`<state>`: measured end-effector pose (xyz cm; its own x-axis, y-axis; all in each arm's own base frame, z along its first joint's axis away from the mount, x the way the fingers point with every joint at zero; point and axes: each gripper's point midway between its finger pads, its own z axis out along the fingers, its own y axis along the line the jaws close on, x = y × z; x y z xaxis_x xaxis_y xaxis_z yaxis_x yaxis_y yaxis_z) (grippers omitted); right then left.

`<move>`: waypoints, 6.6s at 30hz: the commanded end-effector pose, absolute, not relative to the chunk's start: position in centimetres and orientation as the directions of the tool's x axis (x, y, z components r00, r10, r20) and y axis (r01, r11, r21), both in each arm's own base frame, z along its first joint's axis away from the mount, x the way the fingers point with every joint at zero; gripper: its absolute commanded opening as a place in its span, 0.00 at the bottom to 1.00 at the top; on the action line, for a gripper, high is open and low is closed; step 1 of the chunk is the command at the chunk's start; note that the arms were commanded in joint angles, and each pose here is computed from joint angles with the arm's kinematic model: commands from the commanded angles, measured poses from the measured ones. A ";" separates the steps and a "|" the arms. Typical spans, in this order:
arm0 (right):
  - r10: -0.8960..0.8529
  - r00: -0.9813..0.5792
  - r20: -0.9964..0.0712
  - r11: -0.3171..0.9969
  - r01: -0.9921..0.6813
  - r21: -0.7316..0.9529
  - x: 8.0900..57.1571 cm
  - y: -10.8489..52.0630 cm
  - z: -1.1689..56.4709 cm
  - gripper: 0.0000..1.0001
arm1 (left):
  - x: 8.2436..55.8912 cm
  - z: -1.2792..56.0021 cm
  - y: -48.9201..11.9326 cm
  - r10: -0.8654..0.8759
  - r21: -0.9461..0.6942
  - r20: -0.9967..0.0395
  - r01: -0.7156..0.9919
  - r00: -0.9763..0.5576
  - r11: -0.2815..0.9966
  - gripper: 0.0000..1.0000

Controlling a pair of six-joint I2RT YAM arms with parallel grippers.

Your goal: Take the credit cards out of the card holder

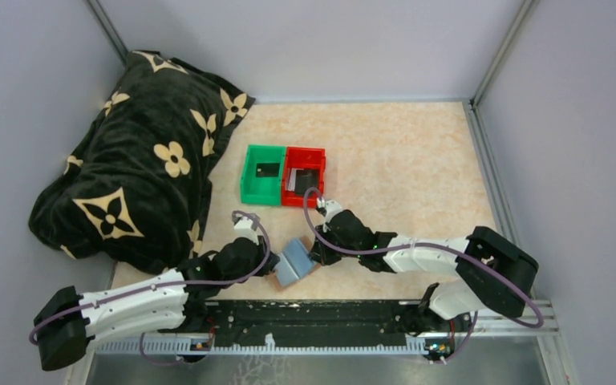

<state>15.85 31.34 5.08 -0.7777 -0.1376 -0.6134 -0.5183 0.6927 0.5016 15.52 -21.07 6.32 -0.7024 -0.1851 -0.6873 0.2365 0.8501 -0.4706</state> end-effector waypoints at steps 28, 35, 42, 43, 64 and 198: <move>-0.278 -0.560 -0.781 0.737 -0.645 0.200 16.4 32.8 12.2 0.00 | 15.1 6.1 -19.5 -0.235 -0.497 -0.685 0.205 -0.690 0.843 0.26; -0.305 -0.538 -0.786 0.830 -0.555 0.059 18.1 31.5 11.6 0.00 | 15.3 6.2 -19.4 -0.240 -0.490 -0.692 0.199 -0.681 0.849 0.26; -0.269 -0.565 -0.780 0.907 -0.421 -0.007 20.0 28.5 11.0 0.00 | 16.1 6.8 -19.4 -0.245 -0.478 -0.718 0.205 -0.651 0.854 0.26; -0.248 -0.585 -0.772 0.914 -0.406 0.014 20.1 28.2 10.5 0.00 | 16.2 6.9 -19.5 -0.238 -0.471 -0.724 0.212 -0.647 0.856 0.26; 0.012 -0.773 -0.634 0.893 -0.277 0.355 20.3 25.7 5.5 0.00 | 20.0 11.2 -32.4 -0.163 -0.523 -0.765 0.454 -0.623 0.722 0.23; -0.099 -0.808 -0.581 0.826 -0.392 0.404 19.5 28.3 0.5 0.00 | 19.1 9.6 -32.1 -0.209 -0.594 -0.686 0.371 -0.697 0.714 0.46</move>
<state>20.94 29.29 2.34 -0.7735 -0.0652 -0.6304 -0.4064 0.8144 0.4143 17.16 -28.44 4.24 -0.7614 -0.1223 -0.6366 0.2974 0.8068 -0.5106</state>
